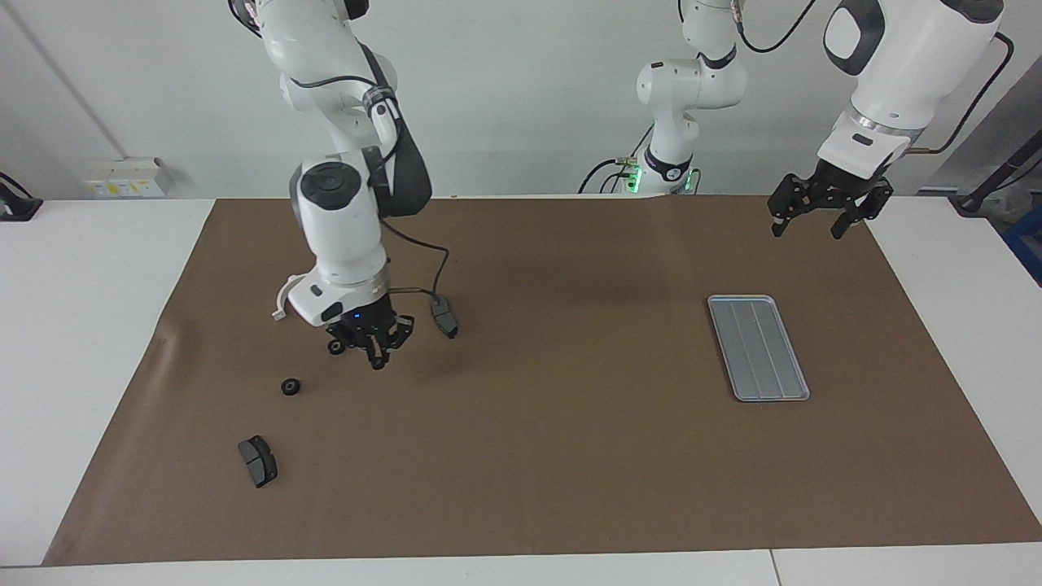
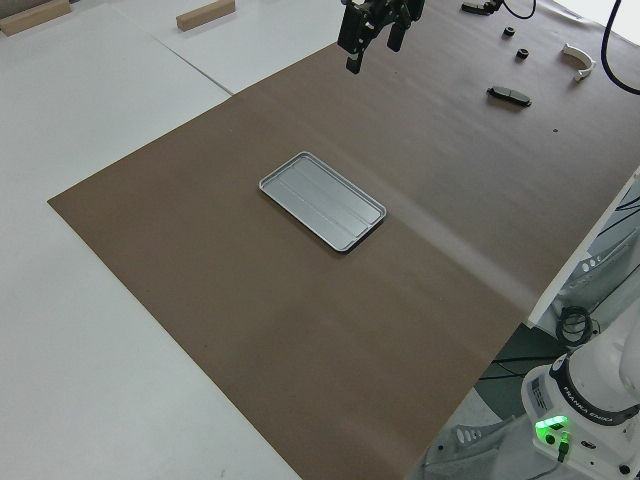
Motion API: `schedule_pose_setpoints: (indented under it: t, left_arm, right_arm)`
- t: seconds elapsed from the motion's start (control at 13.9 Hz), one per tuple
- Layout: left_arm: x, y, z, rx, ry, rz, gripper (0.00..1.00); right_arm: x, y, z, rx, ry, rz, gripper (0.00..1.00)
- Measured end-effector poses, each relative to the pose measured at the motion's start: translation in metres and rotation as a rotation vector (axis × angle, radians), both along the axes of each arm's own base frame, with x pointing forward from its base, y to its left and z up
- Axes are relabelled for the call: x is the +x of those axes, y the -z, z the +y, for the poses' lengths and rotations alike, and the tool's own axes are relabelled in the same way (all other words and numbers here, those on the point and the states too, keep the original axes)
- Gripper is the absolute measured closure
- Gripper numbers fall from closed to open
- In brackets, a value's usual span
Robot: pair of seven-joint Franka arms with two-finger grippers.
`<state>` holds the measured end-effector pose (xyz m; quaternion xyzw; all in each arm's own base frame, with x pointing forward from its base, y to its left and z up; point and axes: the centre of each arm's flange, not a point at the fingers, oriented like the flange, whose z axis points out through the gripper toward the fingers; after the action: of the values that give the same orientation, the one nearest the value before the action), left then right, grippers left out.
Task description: Place bearing gear from tray to pile
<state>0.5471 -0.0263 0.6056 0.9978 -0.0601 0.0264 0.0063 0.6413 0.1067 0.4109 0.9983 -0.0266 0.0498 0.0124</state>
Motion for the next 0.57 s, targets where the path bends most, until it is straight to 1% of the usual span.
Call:
schedule_pose_setpoints:
  t: [0.14,0.29,0.43,0.57]
  left_arm:
    - [0.000,0.000,0.000,0.000,0.000,0.000,0.00]
    - [0.000,0.000,0.000,0.000,0.000,0.000,0.00]
    - [0.000,0.000,0.000,0.000,0.000,0.000,0.00]
    - [0.000,0.000,0.000,0.000,0.000,0.000,0.00]
  right_arm:
    - [0.005,0.009,-0.045,0.019,0.015,0.016,0.80]
    - [0.009,0.027,-0.079,0.028,0.020,0.006,0.80]
    - [0.008,0.058,-0.093,0.030,0.027,-0.006,0.80]
    - [0.008,0.086,-0.090,0.048,0.034,-0.003,0.80]
